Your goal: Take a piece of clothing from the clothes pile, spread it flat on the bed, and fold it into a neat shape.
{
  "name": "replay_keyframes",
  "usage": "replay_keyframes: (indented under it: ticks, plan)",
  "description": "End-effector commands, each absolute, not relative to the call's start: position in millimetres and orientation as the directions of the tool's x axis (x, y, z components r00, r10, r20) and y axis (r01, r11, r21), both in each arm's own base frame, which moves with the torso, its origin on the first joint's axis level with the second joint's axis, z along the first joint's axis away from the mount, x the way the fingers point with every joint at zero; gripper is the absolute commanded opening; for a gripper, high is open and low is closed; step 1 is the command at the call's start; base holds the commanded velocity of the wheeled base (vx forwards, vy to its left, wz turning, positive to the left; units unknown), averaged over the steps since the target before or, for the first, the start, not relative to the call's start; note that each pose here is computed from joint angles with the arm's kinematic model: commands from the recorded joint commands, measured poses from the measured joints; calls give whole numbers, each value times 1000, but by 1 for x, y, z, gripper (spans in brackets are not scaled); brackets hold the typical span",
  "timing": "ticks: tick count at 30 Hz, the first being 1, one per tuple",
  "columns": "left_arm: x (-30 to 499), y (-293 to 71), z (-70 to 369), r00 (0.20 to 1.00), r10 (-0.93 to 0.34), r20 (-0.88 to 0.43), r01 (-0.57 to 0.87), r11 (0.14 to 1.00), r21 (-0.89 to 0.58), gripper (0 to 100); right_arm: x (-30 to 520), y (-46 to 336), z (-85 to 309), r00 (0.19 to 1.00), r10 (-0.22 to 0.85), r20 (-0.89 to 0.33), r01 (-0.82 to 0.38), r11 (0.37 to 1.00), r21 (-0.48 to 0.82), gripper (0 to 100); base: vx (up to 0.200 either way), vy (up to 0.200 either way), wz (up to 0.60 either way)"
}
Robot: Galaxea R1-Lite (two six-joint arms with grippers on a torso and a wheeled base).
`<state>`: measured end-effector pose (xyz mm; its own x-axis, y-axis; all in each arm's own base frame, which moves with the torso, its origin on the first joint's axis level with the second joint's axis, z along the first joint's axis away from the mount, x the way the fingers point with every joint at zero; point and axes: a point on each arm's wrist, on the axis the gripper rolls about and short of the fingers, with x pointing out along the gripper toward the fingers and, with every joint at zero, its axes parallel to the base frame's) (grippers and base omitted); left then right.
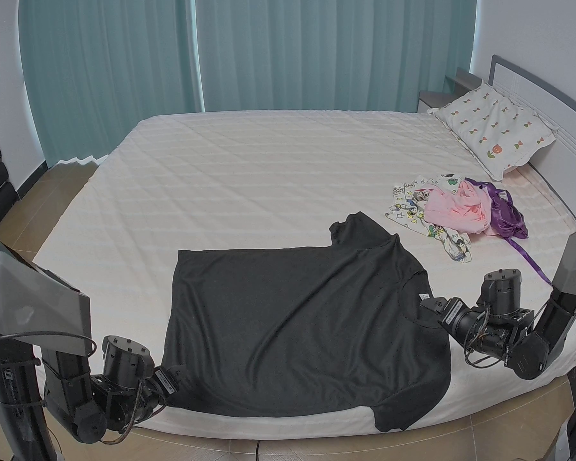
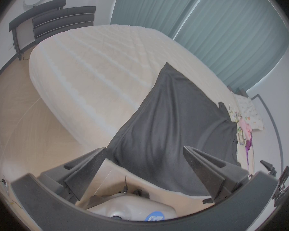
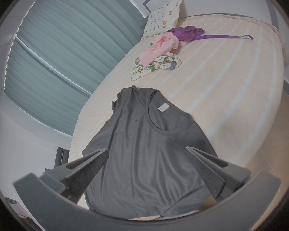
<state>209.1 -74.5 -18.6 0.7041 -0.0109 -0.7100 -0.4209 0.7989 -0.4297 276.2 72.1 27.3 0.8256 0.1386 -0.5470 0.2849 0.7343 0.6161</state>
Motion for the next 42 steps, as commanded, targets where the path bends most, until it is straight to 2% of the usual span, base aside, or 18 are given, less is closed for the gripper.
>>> replay_keyframes:
  ticks: [1, 5, 14, 20, 31, 42]
  plan:
    - [196, -73, -33, 634, 8, -773, -444, 823, -356, 100, 262, 70, 17, 804, 138, -579, 305, 739, 600, 100, 0, 0, 0]
    - [196, -72, -51, 588, 35, -808, -446, 847, -288, 100, 260, 71, 4, 795, 140, -590, 310, 742, 594, 100, 0, 0, 0]
    - [198, -72, -72, 633, 37, -773, -370, 892, -260, 100, 259, 71, -7, 811, 144, -568, 291, 742, 604, 100, 0, 0, 0]
    - [199, -72, -77, 628, 43, -777, -347, 909, -230, 100, 259, 73, -5, 816, 151, -557, 279, 742, 610, 100, 0, 0, 0]
    - [217, -77, -79, 678, 14, -735, -328, 901, -285, 100, 260, 74, -3, 821, 155, -550, 272, 740, 615, 100, 0, 0, 0]
    - [225, -74, -79, 688, -16, -725, -318, 892, -322, 100, 261, 75, -2, 823, 158, -545, 267, 740, 618, 100, 0, 0, 0]
